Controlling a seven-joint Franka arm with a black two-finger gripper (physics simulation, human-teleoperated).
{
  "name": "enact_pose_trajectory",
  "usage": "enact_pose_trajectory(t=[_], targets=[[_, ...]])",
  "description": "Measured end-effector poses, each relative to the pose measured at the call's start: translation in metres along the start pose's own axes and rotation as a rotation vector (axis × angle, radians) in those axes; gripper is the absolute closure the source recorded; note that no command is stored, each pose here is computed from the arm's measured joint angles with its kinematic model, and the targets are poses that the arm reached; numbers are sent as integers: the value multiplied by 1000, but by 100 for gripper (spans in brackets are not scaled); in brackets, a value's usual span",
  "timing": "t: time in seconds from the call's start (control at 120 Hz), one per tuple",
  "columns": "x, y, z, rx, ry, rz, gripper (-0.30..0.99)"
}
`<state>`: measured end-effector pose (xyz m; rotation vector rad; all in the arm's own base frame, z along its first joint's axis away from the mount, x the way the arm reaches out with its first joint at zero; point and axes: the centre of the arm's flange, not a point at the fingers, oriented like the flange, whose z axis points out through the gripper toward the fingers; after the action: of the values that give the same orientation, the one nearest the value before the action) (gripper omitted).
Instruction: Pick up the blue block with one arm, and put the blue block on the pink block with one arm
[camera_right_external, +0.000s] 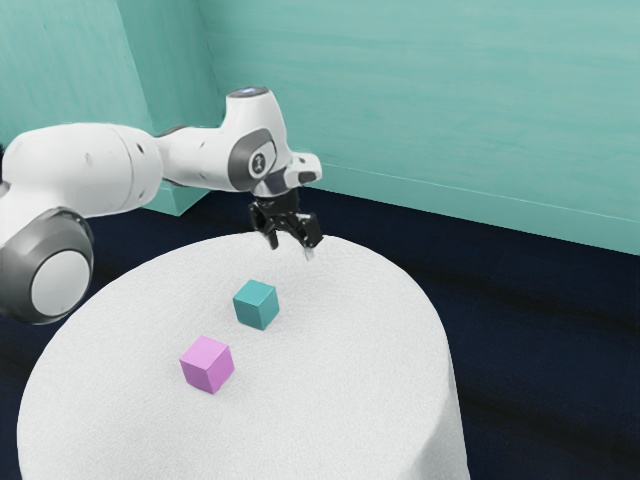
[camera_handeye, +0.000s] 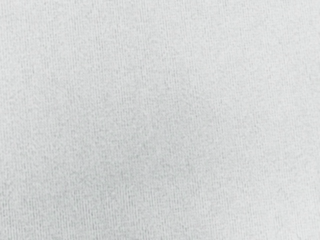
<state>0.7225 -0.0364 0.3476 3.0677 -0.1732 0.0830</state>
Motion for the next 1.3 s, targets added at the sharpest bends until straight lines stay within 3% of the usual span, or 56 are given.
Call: enact_pose_trajectory(t=[0.258,0.367,0.492,0.692,0.992,1.3], targets=[[-9,-38,-4,4,14,-46,2],[-41,-52,12,1,-28,-70,2],[-56,-41,16,6,-13,-49,2],[-71,-43,23,74,-9,19,2],[-69,-49,47,107,13,62,2],[-66,-43,54,87,35,67,2]])
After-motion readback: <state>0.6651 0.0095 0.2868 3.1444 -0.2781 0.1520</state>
